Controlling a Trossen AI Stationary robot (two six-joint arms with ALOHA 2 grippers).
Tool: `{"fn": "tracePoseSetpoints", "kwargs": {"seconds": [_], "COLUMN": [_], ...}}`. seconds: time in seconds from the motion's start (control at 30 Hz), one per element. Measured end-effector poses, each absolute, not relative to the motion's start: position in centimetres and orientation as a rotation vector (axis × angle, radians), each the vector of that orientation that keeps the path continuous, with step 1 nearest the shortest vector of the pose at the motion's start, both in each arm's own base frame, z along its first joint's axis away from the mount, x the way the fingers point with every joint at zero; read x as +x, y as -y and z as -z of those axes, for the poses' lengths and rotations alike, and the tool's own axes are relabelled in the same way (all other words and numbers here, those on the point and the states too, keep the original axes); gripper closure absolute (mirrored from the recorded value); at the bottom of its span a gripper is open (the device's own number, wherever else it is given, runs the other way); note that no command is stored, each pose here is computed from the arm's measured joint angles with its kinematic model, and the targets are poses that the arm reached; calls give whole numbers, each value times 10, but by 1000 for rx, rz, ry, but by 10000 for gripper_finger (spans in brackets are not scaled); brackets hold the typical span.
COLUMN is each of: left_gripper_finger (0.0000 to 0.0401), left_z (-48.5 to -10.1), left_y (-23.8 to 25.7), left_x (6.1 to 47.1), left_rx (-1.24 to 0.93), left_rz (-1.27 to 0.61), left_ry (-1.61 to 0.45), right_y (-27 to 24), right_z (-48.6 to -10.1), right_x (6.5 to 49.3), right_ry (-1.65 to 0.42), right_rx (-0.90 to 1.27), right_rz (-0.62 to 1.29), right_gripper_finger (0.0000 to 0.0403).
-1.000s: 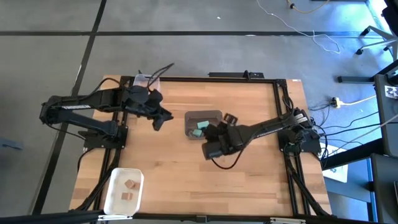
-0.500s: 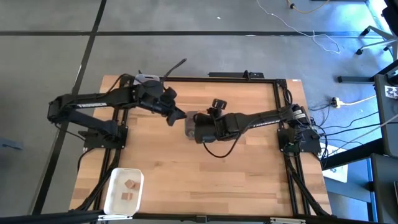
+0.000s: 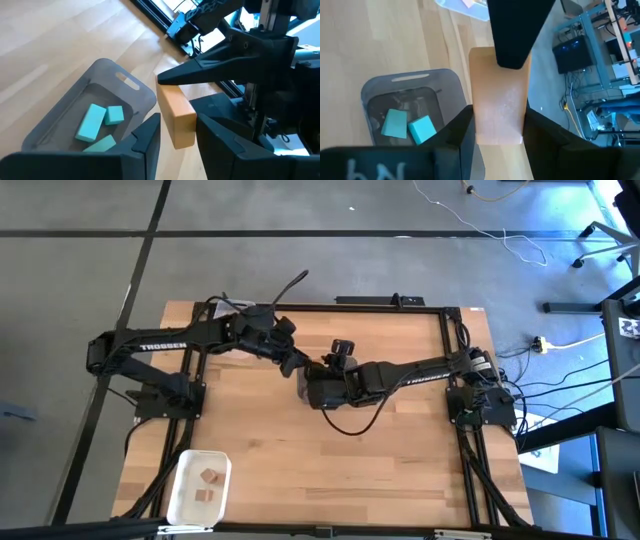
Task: Sort & place blocks by color
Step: Put the yellow block into the transparent bin
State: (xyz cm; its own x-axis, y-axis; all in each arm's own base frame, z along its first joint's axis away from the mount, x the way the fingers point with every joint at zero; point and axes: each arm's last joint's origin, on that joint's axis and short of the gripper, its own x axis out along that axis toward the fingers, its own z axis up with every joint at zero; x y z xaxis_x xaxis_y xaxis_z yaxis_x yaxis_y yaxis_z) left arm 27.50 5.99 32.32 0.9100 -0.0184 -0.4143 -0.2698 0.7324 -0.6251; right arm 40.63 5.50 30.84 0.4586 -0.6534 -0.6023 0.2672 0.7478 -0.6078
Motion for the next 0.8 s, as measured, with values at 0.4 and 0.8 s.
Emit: {"fn": "tracePoseSetpoints", "kwargs": {"seconds": [0.4, 0.8], "left_gripper_finger": [287, 353], "left_z": [-319, -313], "left_y": [-59, -60], "left_x": [280, 286], "left_rx": [-732, -681], "left_rz": [-153, -238], "left_ry": [-420, -420], "right_y": [-56, -54], "right_z": [-312, -312], "right_x": [412, 411], "right_ry": [-895, -896], "right_rx": [-497, -503], "right_rz": [565, 584], "right_gripper_finger": [272, 272]}}
